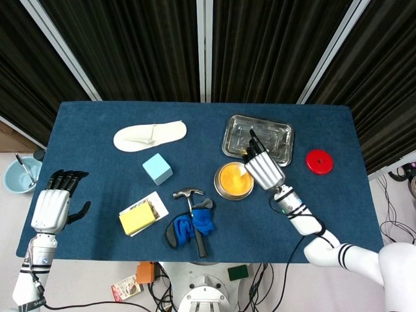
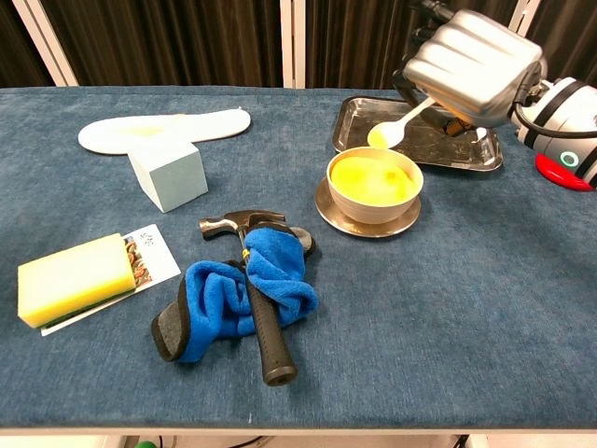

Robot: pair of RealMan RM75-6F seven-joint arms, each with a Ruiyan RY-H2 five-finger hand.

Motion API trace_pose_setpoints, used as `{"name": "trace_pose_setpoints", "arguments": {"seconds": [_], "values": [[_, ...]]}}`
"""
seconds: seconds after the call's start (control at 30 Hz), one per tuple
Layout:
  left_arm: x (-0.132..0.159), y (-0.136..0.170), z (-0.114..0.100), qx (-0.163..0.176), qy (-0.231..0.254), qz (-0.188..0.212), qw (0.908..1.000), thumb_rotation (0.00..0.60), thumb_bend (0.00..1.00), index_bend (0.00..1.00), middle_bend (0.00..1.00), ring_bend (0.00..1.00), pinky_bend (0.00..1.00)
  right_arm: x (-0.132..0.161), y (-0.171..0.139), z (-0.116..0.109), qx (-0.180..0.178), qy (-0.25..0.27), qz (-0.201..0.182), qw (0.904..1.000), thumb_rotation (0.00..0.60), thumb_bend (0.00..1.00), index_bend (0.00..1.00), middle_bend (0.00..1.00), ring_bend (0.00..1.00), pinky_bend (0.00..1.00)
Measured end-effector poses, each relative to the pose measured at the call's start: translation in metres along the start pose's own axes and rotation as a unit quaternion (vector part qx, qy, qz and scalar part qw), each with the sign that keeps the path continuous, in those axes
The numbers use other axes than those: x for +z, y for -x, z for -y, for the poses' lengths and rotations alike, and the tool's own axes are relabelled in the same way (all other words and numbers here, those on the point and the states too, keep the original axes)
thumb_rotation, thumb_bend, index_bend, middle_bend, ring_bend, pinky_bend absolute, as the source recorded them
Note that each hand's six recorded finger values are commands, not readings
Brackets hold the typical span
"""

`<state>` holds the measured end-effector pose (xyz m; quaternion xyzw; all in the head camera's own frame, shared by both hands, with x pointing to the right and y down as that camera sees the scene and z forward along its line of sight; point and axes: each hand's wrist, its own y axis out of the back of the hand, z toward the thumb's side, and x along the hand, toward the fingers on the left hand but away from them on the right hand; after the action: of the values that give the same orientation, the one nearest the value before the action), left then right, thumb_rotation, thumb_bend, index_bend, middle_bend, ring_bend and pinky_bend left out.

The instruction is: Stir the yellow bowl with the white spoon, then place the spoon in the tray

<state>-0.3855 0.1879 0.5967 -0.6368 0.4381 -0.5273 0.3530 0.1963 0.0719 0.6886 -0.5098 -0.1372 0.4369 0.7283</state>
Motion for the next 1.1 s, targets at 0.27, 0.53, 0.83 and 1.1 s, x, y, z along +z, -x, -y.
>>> {"name": "trace_pose_setpoints", "arguments": {"seconds": [0.27,0.53,0.83,1.1], "values": [[0.0,0.002,0.001,0.0,0.001,-0.001,1.0,0.6,0.26,0.21,0.21,0.15,0.12,0.018,0.013,-0.017,-0.027,-0.12,-0.075,0.9895,0.6,0.51,0.77,0.44,0.24,0.0],[-0.004,0.008,0.004,-0.002,0.001,-0.007,1.0,0.6,0.26,0.21,0.21,0.15,0.12,0.048,0.025,-0.029,-0.052,-0.288,-0.173,0.9405,0.6,0.51,0.79,0.44,0.24,0.0],[-0.013,0.011,0.01,-0.003,-0.002,-0.019,0.9998,0.6,0.26,0.21,0.21,0.15,0.12,0.057,0.039,-0.046,-0.08,-0.395,-0.212,0.8904,0.6,0.51,0.77,0.44,0.24,0.0],[-0.016,0.012,0.011,-0.002,-0.01,-0.026,0.9996,0.6,0.26,0.21,0.21,0.15,0.12,0.051,0.039,-0.046,-0.072,-0.427,-0.218,0.8747,0.6,0.51,0.77,0.44,0.22,0.0]]}}
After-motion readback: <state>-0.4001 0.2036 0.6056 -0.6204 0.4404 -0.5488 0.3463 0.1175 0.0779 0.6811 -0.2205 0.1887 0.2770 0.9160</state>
